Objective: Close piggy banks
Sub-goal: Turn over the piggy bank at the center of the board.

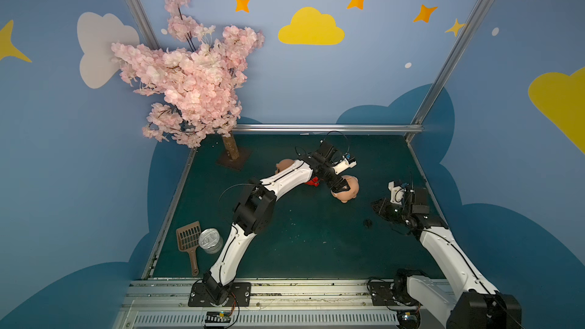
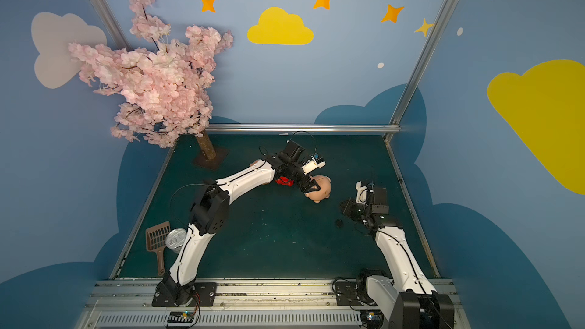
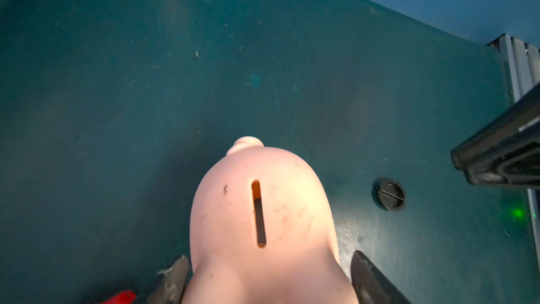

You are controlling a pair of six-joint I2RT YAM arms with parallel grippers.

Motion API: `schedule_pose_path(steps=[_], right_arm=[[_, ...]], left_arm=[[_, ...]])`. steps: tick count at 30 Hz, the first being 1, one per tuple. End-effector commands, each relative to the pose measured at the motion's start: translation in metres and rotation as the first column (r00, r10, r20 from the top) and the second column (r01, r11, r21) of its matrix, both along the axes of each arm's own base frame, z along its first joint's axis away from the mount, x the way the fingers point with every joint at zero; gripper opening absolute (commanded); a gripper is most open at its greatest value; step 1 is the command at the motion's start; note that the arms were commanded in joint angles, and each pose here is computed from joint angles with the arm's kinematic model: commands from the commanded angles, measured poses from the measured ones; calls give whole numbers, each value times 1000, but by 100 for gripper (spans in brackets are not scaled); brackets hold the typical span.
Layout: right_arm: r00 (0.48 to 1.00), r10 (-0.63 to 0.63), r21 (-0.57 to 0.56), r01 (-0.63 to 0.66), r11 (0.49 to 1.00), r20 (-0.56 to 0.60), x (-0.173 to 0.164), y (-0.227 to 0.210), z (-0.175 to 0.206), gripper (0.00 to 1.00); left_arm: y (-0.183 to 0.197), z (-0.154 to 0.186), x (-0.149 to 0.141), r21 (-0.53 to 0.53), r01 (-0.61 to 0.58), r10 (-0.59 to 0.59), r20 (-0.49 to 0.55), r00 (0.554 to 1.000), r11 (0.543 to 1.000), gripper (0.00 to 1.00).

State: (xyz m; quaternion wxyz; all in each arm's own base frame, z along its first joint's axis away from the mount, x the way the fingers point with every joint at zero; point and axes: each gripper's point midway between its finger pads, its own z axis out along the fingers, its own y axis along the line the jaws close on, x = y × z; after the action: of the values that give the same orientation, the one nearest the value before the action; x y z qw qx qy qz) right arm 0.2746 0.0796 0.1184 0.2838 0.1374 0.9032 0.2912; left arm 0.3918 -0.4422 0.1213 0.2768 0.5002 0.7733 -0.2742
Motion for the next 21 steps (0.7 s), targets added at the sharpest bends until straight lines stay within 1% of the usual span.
schedule_pose_path(steps=[1,3,6,9,12,17,21], right_arm=[[1000,18,24,-18,1000,20,4,4,7,16],[1000,26,36,-27,999,18,4,6,8,16],[999,37,48,-37,998,8,2,9,6,16],[999,43,55,-43,998,-11,0,11,3,16],[998,47,52,-44,998,-47,-3,14,-2,15],[987,67,23,-65,998,-143,-13,20,-17,15],[977,72,-24,-78,997,-201,-20,22,-28,15]], left_arm=[[6,18,-12,-29,-45,44,-37,998,999,67],[11,20,-22,-40,-58,55,-72,996,998,67],[25,17,-37,-25,-88,84,-131,988,996,67],[44,13,-50,8,-132,131,-183,974,991,67],[58,11,-61,1,-164,160,-241,957,986,67],[84,14,-73,-16,-235,215,-343,914,972,66],[110,10,-76,-21,-308,270,-428,863,951,66]])
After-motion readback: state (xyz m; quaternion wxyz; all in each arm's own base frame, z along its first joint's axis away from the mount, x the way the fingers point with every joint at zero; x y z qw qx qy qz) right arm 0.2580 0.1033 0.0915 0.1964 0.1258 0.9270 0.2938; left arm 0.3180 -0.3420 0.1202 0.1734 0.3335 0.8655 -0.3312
